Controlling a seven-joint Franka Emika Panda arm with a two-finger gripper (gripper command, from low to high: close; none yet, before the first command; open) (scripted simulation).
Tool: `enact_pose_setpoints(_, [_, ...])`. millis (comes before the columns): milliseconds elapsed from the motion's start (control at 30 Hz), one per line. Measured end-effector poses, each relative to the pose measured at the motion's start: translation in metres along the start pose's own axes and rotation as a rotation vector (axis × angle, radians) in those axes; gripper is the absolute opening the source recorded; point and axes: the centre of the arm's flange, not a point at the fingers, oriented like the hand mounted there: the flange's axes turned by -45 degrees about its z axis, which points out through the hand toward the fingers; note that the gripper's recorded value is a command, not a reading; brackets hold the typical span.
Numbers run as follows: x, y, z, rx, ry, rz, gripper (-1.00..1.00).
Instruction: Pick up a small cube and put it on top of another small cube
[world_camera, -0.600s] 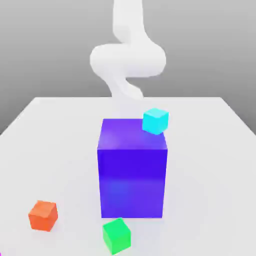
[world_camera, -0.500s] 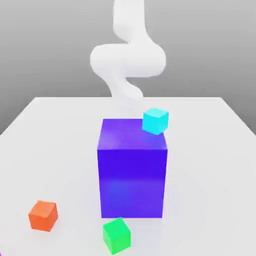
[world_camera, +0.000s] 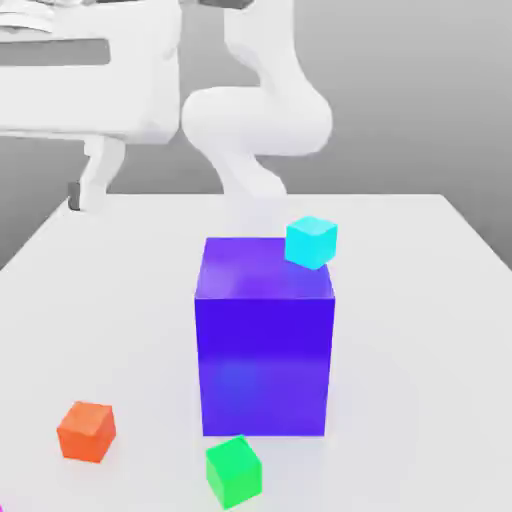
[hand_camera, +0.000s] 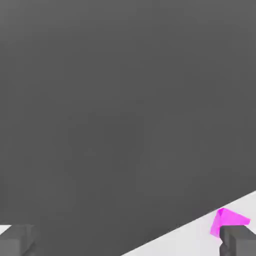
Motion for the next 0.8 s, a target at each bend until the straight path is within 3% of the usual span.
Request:
enact_pose_setpoints(467, [-0.030, 0.126, 0.239, -0.108, -0.293, 0.313, 0.00])
enact_pose_setpoints(600, [-0.052, 0.142, 0.302, -0.117, -0.321, 0.344, 0.00])
enact_pose_setpoints(633, [-0.057, 0.143, 0.315, -0.118, -0.322, 0.345, -1.00])
enact_pose_setpoints(800, [-0.057, 0.143, 0.315, -0.116, -0.321, 0.345, -1.00])
